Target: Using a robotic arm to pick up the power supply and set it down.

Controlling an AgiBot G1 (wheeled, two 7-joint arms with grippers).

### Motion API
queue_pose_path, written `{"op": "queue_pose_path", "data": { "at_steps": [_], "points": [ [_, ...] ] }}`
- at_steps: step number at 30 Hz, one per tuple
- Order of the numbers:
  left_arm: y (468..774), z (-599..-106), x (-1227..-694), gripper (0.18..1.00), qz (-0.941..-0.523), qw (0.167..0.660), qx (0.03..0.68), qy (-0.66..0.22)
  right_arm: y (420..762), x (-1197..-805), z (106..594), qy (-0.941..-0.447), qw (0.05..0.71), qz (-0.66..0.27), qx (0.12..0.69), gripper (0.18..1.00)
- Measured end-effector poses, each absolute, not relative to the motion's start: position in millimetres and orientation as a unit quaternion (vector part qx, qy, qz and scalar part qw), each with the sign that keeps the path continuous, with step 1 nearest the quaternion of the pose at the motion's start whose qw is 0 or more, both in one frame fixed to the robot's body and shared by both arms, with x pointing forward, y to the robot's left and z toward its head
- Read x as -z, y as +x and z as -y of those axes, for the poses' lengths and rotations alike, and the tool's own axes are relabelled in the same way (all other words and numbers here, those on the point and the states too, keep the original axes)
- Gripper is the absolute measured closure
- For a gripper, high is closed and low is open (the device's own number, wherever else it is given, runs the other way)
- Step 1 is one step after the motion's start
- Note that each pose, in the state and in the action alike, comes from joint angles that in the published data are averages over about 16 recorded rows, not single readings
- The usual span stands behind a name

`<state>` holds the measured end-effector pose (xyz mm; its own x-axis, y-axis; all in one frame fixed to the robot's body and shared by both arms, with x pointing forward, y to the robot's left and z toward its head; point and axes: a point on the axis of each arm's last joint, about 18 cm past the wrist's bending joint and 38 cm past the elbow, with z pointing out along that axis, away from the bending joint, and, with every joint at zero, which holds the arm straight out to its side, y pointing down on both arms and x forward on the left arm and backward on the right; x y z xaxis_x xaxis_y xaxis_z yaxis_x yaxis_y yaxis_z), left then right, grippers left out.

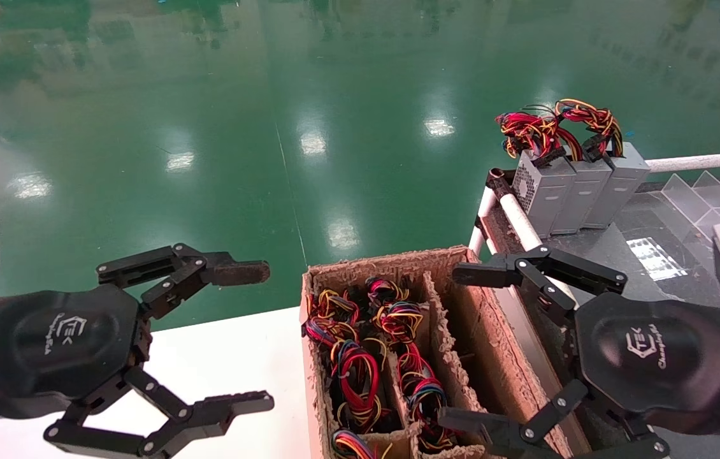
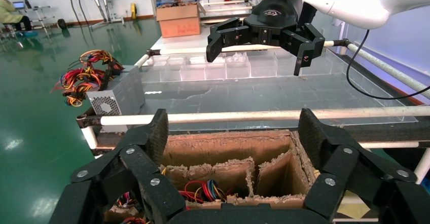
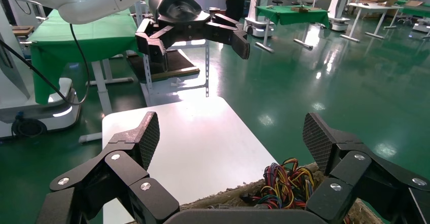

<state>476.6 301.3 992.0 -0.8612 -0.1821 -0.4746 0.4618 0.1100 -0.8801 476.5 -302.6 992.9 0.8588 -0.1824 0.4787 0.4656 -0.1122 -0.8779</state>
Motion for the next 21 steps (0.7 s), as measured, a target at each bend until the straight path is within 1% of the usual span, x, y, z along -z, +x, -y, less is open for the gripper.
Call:
{"op": "queue_pose_path", "data": {
  "at_steps": [8,13,21],
  "points": [
    [476.6,-301.3,-992.0,0.308,-0.704,0.244,0.66,0.099,476.5,-992.9,302.6,-0.704,0.659,0.101,0.246,0.178],
    [476.6,-301.3,-992.0,0.404,-0.704,0.244,0.66,0.099,476.5,-992.9,302.6,-0.704,0.659,0.101,0.246,0.178],
    [476.6,-301.3,-992.0,0.595,-0.704,0.244,0.66,0.099,476.5,-992.9,302.6,-0.704,0.659,0.101,0.246,0.178]
  ]
}}
